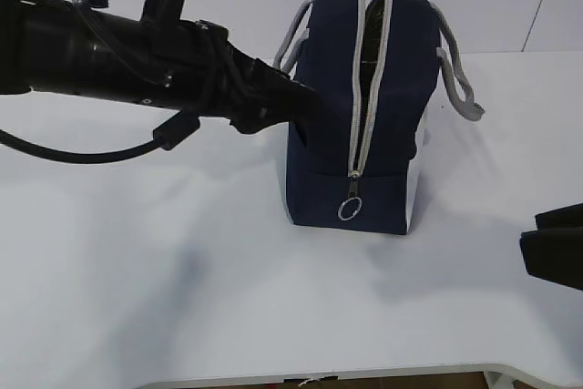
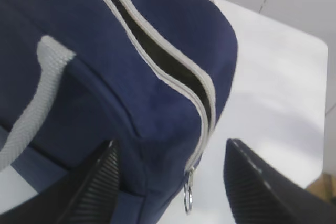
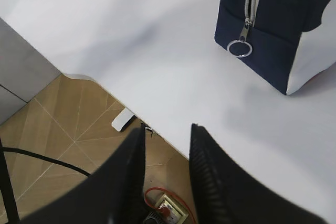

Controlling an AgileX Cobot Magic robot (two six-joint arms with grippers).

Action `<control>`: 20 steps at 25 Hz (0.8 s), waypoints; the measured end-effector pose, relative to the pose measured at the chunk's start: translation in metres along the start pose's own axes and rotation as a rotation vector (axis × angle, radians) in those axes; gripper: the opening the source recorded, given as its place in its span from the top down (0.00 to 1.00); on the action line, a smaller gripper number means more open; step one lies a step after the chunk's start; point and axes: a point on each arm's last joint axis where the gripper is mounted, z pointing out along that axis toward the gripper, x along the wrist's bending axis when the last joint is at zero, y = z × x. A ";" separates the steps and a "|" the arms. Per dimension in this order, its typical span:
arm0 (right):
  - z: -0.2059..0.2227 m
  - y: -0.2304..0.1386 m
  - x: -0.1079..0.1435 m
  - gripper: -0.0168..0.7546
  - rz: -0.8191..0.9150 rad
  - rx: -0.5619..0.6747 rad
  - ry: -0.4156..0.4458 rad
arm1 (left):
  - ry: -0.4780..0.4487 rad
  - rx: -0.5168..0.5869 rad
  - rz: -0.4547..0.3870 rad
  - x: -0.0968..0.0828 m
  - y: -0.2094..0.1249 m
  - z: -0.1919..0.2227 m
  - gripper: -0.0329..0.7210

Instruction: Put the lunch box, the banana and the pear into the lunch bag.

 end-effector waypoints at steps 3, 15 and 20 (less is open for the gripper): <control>0.000 0.000 0.000 0.64 0.000 -0.001 -0.002 | 0.007 -0.031 -0.060 0.004 -0.003 0.007 0.35; 0.000 0.000 0.000 0.64 0.000 -0.001 -0.002 | -0.001 -0.014 -0.154 0.021 -0.021 0.021 0.38; 0.000 0.000 0.000 0.64 0.002 -0.002 -0.002 | -0.046 -0.051 -0.173 0.030 -0.019 0.012 0.53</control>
